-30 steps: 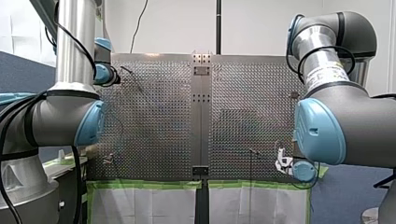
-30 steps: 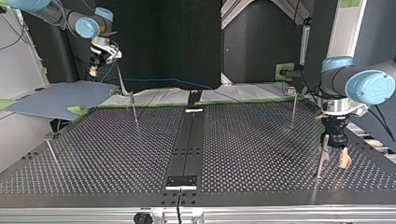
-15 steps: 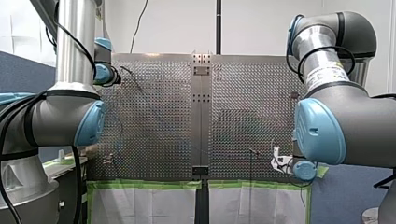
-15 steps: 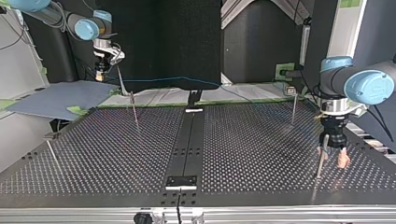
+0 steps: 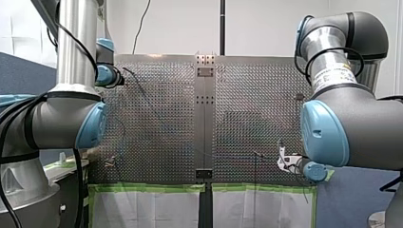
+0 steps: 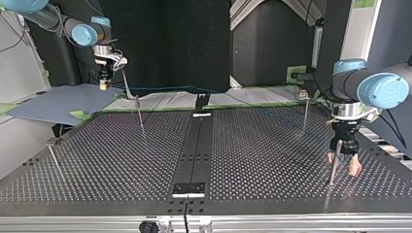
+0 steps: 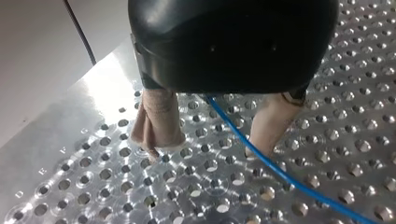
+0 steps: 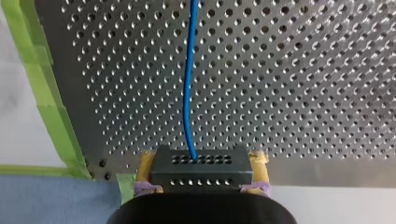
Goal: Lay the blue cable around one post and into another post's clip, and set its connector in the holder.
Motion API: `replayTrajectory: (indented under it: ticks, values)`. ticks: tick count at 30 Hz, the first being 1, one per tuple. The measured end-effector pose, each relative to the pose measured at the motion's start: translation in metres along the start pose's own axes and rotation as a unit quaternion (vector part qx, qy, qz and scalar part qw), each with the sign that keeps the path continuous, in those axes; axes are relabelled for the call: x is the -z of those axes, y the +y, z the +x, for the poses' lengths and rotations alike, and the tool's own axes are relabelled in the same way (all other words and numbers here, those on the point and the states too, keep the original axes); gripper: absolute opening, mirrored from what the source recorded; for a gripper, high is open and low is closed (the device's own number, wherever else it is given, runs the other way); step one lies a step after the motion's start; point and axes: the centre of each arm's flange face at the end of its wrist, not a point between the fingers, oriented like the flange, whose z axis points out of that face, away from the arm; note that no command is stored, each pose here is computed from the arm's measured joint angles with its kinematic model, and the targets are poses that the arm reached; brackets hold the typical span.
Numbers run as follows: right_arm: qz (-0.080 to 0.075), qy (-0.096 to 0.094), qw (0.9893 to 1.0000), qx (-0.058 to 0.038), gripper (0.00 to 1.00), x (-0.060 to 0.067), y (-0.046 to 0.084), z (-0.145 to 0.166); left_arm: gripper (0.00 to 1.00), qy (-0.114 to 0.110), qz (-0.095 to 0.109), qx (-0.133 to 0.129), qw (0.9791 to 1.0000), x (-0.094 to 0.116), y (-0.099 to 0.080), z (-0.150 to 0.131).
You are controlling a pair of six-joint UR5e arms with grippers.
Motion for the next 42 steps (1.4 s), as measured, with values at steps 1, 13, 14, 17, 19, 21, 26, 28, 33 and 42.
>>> replayTrajectory:
  ticks: [1, 13, 14, 17, 19, 21, 26, 28, 33, 42]
  values:
    - [0.004, -0.001, 1.0, -0.0008, 0.0, 0.0, 0.0, -0.001, 1.0, 0.0, 0.003, 0.002, 1.0, 0.0, -0.001, 0.0]
    - [0.05, -0.043, 0.9977, 0.0132, 0.0, 0.009, -0.005, -0.023, 1.0, -0.004, 0.012, 0.017, 0.9998, -0.002, -0.003, 0.0]
    - [0.048, -0.047, 0.9976, 0.0168, 0.0, 0.01, -0.004, -0.024, 1.0, -0.003, 0.011, 0.017, 0.9998, -0.002, -0.003, 0.0]
    - [0.037, -0.053, 0.9976, 0.0249, 0.0, 0.011, -0.001, -0.025, 1.0, -0.002, 0.007, 0.013, 0.9999, -0.001, -0.004, 0.001]
    - [0.031, -0.054, 0.9977, 0.027, 0.0, 0.011, 0.001, -0.025, 1.0, 0.0, 0.006, 0.011, 0.9999, 0.0, -0.005, 0.003]
    - [0.027, -0.053, 0.9978, 0.028, 0.0, 0.01, 0.002, -0.024, 1.0, 0.004, 0.004, 0.012, 0.9999, 0.002, -0.005, 0.007]
    - [0.019, -0.052, 0.9981, 0.0261, 0.0, 0.008, 0.005, -0.022, 1.0, 0.012, -0.005, 0.027, 0.9995, 0.009, -0.001, 0.017]
    - [0.018, -0.055, 0.998, 0.0244, 0.0, 0.008, 0.006, -0.022, 1.0, 0.01, -0.011, 0.036, 0.9992, 0.01, 0.0, 0.018]
    - [0.016, -0.059, 0.9979, 0.0194, 0.0, 0.009, 0.006, -0.022, 1.0, 0.003, -0.034, 0.056, 0.9979, 0.012, 0.005, 0.018]
    - [0.015, -0.06, 0.998, 0.0095, 0.0, 0.009, 0.006, -0.022, 1.0, 0.003, -0.064, 0.063, 0.996, 0.019, 0.01, 0.02]
